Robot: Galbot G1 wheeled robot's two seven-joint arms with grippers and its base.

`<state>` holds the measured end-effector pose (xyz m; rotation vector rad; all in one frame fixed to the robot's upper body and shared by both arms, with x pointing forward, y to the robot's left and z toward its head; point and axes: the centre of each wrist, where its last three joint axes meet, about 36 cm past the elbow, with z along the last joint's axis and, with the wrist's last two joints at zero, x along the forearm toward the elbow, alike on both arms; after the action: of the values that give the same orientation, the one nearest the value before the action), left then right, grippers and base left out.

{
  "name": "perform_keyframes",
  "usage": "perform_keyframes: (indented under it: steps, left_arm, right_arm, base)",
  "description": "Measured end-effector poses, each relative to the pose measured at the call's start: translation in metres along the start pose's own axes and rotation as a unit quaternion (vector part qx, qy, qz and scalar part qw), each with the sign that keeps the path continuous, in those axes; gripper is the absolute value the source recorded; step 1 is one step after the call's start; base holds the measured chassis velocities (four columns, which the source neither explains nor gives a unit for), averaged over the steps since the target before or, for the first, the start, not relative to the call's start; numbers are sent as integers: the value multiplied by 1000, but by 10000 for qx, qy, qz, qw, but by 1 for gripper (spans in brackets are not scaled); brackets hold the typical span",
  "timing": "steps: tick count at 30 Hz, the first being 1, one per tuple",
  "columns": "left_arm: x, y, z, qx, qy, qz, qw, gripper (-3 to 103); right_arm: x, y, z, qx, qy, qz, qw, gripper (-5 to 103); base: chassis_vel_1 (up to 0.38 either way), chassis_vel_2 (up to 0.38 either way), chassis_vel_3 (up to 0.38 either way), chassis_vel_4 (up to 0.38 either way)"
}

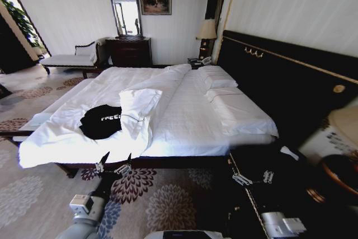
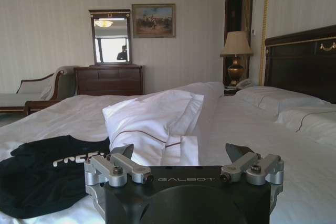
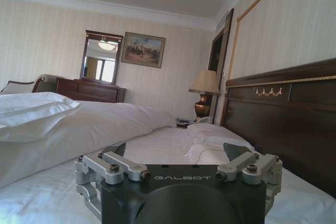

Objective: Fold the clothes on the bed.

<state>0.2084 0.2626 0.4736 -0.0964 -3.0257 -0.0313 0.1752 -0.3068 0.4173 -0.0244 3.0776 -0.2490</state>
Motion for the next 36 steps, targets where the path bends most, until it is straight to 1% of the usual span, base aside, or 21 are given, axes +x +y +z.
perform_keyframes:
  steps: [10, 36]
  left_arm:
    - [-1, 1, 0, 3, -5, -19, 10000, 98]
    - [0, 4, 1, 56, -1, -97, 9999, 98]
  right_arm:
    - [0, 1, 2, 32, 41, 13, 10000, 100]
    - [1, 4, 4, 55, 83, 28, 9999, 100]
  base:
    - [-187, 175, 179, -178]
    - [-54, 138, 53, -138]
